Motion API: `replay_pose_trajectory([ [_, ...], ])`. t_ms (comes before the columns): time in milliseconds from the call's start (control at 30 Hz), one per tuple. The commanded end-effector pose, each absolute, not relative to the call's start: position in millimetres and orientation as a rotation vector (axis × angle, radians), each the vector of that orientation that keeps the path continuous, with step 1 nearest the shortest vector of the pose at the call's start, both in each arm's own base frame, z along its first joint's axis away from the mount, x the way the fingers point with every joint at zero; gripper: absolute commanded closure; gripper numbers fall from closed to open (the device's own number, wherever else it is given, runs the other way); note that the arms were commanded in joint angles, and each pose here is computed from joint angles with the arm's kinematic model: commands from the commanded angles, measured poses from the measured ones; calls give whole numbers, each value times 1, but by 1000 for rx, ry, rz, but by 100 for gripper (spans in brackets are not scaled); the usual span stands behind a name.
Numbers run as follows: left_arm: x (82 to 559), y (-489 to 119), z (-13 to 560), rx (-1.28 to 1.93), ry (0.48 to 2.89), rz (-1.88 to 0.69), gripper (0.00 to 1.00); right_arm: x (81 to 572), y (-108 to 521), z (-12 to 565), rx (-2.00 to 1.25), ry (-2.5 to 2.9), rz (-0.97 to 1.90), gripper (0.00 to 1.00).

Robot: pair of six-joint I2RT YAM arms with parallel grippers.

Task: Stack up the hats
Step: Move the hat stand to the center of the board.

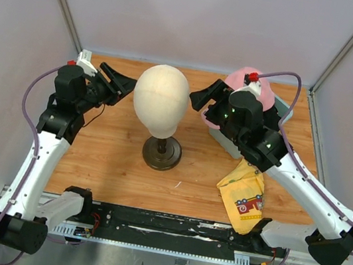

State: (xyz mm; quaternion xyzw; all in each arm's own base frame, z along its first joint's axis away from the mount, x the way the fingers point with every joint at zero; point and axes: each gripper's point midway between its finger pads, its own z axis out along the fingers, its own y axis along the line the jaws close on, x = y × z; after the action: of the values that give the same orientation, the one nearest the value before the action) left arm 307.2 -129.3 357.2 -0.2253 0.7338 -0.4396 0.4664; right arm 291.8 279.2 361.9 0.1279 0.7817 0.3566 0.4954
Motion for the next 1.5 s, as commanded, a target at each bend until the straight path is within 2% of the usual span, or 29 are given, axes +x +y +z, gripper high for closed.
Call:
replay_pose_trajectory([
  [0,307,-151,378,-411,1796,-1144,44,270,297,352,215,1929,890,19],
  [700,340,-187,398,-255,1799,-1248,43,223,327,327,63,1997,883,19],
  [1100,363,-201,406,-220,1808,-1260,41,214,329,325,-17,2008,869,18],
  [1467,376,-140,426,-530,1658,-1041,29,196,287,350,-193,1919,790,16],
])
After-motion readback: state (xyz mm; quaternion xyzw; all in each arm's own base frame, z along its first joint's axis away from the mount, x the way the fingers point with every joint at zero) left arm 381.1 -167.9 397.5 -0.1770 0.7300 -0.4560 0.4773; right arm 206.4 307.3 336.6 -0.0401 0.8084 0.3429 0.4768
